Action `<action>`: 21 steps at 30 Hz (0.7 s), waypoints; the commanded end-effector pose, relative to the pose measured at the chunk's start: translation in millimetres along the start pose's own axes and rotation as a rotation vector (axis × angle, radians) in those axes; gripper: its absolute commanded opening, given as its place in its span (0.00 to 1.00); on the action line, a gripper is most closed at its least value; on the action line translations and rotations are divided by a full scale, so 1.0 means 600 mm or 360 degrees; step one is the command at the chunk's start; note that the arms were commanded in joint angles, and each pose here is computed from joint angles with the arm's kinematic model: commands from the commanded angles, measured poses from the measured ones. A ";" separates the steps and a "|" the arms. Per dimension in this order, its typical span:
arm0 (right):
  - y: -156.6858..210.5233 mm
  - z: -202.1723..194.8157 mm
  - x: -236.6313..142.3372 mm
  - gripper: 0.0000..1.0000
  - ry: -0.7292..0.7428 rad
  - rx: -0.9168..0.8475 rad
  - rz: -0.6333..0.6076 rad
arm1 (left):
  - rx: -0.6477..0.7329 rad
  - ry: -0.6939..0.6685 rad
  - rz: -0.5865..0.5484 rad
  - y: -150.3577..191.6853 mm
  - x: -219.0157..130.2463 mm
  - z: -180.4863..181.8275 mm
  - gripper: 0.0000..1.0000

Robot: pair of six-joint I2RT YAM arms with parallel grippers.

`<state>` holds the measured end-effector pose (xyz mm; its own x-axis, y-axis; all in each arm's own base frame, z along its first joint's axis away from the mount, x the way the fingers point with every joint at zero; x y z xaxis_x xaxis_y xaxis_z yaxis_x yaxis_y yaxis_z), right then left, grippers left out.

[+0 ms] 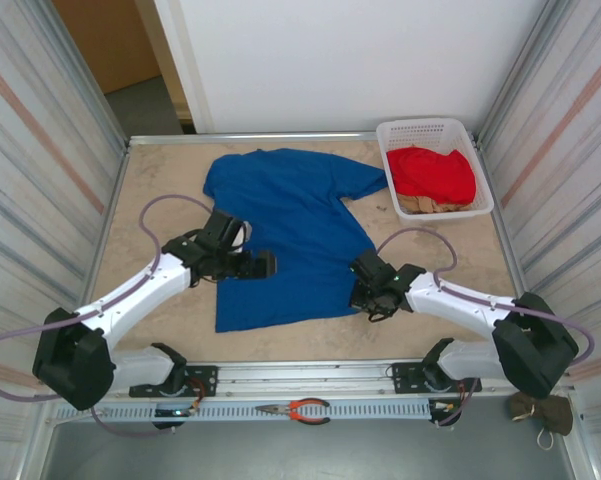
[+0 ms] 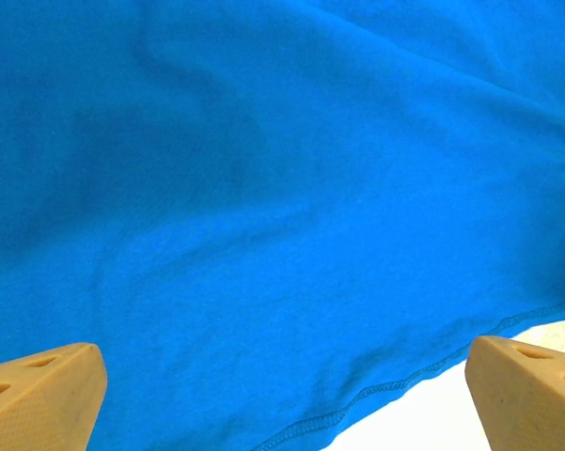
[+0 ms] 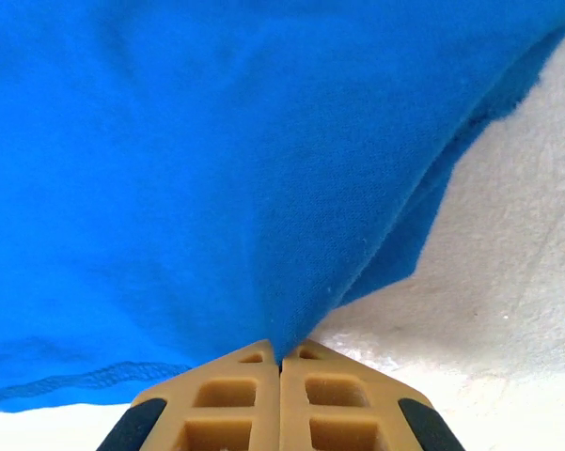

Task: Fold the inside-out t-shirt

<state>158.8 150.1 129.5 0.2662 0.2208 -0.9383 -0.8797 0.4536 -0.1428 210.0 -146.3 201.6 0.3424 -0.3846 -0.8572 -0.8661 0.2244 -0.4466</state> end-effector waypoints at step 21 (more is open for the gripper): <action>-0.045 0.038 -0.141 0.00 -0.0393 0.0062 -0.0175 | 0.1325 -0.0231 -0.0265 0.083 0.100 -0.239 0.99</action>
<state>171.3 142.2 215.2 0.4554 0.3757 -0.8072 -0.8178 0.5349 -0.2124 125.7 -275.0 156.5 0.4511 -0.3618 -0.8158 -0.3035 0.7974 -0.5215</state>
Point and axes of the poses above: each hand's point on the last joint's axis, 136 mm out from that joint toward the fingers, its own x axis out along the fingers, its own z axis along the line the jaws close on, y = z × x, the point moved 10 cm from there along -x, back along the fingers, and after that the axes turned 13 degrees about x, right-handed, at the moved point
